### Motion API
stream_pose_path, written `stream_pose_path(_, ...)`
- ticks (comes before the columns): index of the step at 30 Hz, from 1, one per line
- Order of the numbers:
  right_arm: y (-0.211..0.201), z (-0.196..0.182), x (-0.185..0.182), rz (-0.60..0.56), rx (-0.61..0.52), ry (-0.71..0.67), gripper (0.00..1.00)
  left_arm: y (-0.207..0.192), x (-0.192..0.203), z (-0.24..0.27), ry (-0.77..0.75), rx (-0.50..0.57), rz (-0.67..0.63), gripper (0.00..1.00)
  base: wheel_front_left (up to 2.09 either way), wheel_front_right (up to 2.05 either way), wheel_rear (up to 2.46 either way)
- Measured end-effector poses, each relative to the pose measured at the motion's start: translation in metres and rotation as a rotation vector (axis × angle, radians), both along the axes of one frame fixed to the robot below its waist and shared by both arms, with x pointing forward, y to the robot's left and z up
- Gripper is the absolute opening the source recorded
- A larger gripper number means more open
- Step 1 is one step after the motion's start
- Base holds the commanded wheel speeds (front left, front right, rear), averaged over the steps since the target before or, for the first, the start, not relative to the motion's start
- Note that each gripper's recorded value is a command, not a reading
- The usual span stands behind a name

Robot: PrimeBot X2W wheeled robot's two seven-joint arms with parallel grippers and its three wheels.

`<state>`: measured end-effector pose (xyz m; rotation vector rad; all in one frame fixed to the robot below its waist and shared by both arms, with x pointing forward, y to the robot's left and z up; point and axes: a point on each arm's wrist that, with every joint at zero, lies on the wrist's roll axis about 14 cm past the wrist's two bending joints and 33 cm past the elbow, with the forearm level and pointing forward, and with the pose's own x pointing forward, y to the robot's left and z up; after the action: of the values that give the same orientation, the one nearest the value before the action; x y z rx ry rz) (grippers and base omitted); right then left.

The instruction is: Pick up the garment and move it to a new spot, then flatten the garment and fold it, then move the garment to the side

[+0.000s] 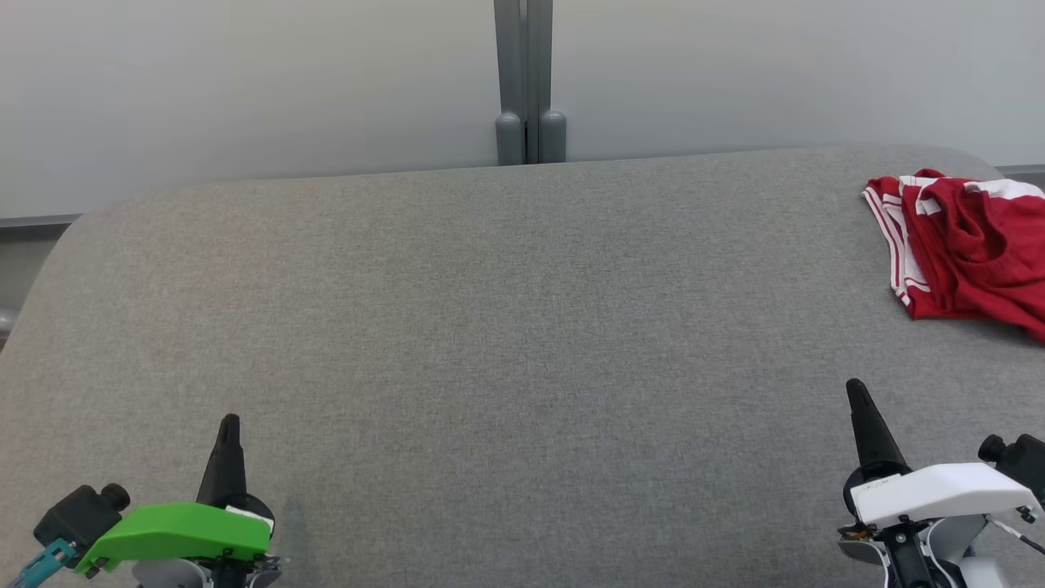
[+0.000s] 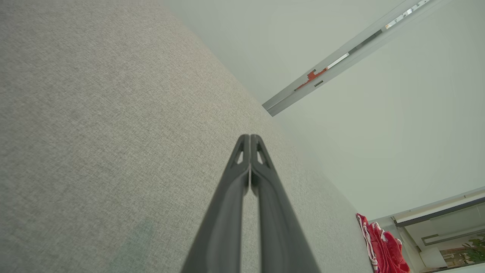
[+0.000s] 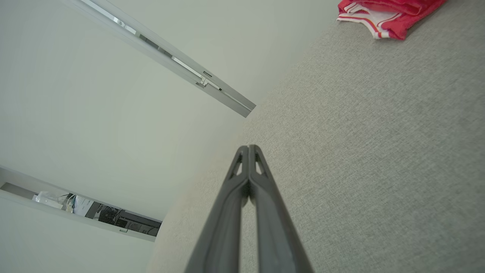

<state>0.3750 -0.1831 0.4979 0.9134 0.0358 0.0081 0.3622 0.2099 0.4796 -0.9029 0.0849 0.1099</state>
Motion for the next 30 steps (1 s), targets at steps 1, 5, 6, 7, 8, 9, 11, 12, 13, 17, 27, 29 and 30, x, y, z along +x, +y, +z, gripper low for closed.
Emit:
stream_pose_path(1, 0.000, 0.000, 0.000, -0.002, 0.013, -0.001, 0.00, 0.000, 0.000, 0.000, -0.003, -0.013, 0.000, 0.00, 0.00, 0.00, 0.00)
stream_pose_path(5, -0.001, 0.001, 0.002, -0.004, 0.059, 0.002, 0.00, 0.000, 0.002, 0.001, -0.006, -0.060, 0.004, 0.00, 0.00, 0.00, 0.00)
stream_pose_path(6, -0.001, 0.001, 0.002, -0.006, 0.070, 0.000, 0.00, 0.000, 0.002, 0.001, -0.006, -0.070, 0.005, 0.00, 0.00, 0.00, 0.00)
stream_pose_path(7, -0.001, 0.001, 0.003, -0.004, 0.081, 0.001, 0.00, 0.000, 0.003, 0.001, -0.007, -0.083, 0.006, 0.00, 0.00, 0.00, 0.00)
stream_pose_path(8, -0.002, 0.001, 0.003, -0.006, 0.092, 0.002, 0.00, -0.001, 0.003, 0.002, -0.010, -0.097, 0.003, 0.00, 0.00, 0.00, 0.00)
stream_pose_path(9, -0.002, 0.001, 0.003, -0.006, 0.101, 0.004, 0.00, -0.001, 0.004, 0.002, -0.011, -0.107, 0.005, 0.00, 0.00, 0.00, 0.00)
stream_pose_path(11, -0.003, 0.000, 0.003, -0.008, 0.124, 0.007, 0.00, -0.001, 0.004, 0.003, -0.012, -0.124, 0.001, 0.00, 0.00, 0.00, 0.00)
stream_pose_path(12, -0.003, 0.000, 0.003, -0.009, 0.134, 0.008, 0.00, -0.001, 0.004, 0.003, -0.013, -0.134, 0.003, 0.00, 0.00, 0.00, 0.00)
stream_pose_path(13, -0.003, 0.000, 0.003, -0.010, 0.145, 0.009, 0.00, -0.001, 0.005, 0.003, -0.015, -0.146, 0.005, 0.00, 0.00, 0.00, 0.00)
stream_pose_path(17, -0.004, 0.001, 0.004, -0.012, 0.186, 0.008, 0.00, -0.001, 0.006, 0.004, -0.020, -0.189, 0.005, 0.00, 0.00, 0.00, 0.00)
stream_pose_path(27, -0.006, 0.001, 0.006, -0.017, 0.282, 0.011, 0.00, -0.004, 0.010, 0.008, -0.036, -0.290, 0.003, 0.00, 0.00, 0.00, 0.00)
stream_pose_path(29, -0.007, 0.001, 0.006, -0.018, 0.299, 0.011, 0.00, -0.004, 0.011, 0.008, -0.040, -0.309, 0.001, 0.00, 0.00, 0.00, 0.00)
stream_pose_path(30, -0.007, 0.001, 0.006, -0.019, 0.310, 0.011, 0.00, -0.004, 0.011, 0.009, -0.043, -0.320, 0.002, 0.00, 0.00, 0.00, 0.00)
